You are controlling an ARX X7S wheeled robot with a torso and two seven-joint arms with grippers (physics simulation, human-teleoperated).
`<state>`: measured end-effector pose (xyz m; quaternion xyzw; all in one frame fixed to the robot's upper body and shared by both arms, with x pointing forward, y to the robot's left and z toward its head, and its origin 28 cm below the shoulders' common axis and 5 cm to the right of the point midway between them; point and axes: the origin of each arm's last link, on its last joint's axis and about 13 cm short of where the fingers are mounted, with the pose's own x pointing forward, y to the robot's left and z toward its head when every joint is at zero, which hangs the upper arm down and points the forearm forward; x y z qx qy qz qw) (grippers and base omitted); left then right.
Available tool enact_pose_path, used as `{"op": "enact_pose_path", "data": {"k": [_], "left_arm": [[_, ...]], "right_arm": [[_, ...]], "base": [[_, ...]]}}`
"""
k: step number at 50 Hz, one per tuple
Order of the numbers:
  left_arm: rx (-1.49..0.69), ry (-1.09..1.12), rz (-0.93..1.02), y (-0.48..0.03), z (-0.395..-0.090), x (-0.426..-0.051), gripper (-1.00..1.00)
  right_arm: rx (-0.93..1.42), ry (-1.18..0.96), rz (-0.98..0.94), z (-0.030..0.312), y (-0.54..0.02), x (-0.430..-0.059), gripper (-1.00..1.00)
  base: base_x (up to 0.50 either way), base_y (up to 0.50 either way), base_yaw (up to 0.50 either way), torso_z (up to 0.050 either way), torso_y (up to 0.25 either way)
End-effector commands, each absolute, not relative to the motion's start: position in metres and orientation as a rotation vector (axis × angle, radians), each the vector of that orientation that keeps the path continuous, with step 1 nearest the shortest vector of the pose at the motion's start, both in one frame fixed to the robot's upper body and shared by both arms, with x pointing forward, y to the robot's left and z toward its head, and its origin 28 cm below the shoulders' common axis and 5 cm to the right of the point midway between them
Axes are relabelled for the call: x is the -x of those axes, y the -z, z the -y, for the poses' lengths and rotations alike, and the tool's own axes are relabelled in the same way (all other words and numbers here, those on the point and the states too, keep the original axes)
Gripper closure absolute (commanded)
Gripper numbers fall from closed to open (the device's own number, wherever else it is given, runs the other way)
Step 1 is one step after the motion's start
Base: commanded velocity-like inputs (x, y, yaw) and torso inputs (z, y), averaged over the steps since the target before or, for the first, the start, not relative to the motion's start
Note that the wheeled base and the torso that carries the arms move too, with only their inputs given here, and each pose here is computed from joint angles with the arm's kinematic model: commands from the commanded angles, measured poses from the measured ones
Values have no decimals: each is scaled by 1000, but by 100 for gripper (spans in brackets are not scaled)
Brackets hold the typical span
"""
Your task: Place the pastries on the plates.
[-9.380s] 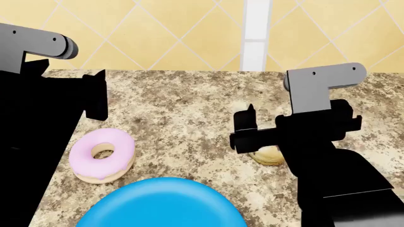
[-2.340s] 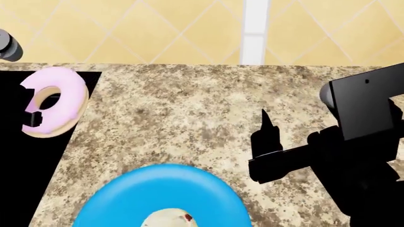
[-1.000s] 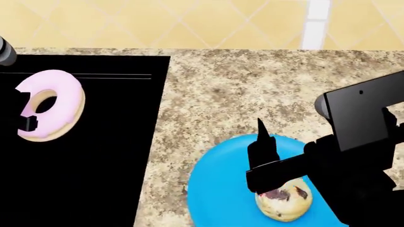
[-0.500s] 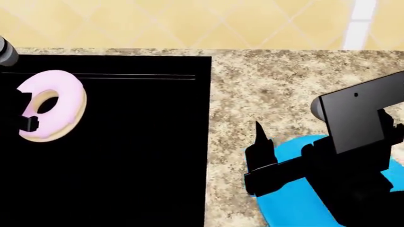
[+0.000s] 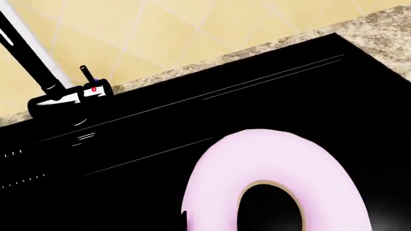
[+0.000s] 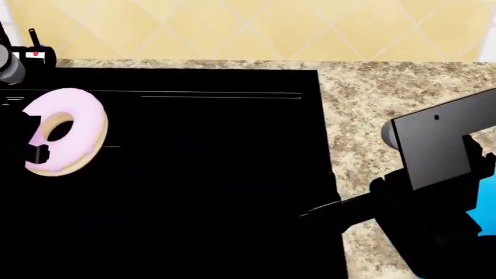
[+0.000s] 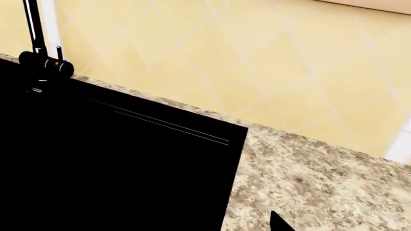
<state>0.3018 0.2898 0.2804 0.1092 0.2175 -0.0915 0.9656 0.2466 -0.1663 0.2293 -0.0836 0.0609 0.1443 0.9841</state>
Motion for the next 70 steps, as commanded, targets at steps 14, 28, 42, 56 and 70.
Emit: {"op": "enact_pose_path", "data": {"k": [14,28,42,56,70], "left_arm": [[-217,175,-434,-281,-297,-295,100],[-212,170,-436,-279,-295,-298,100],[-212,170,-438,-276,-294,-299,100],[-210,168,-436,-277,-294,-299,100],[-203,168,-437,-277,-294,-299,100]], "right_arm": [[165,-291,-125,165,-229,-247,-100],[165,-290,-125,164,-229,-247,-100],[167,-296,-131,164,-226,-245,-100],[166,-290,-127,165,-228,-244,-100],[149,-292,-128,164,-224,-244,-100]], "base": [[0,355,0,0,1],[0,354,0,0,0],[0,355,0,0,1],[0,354,0,1,1],[-1,354,0,0,0]]}}
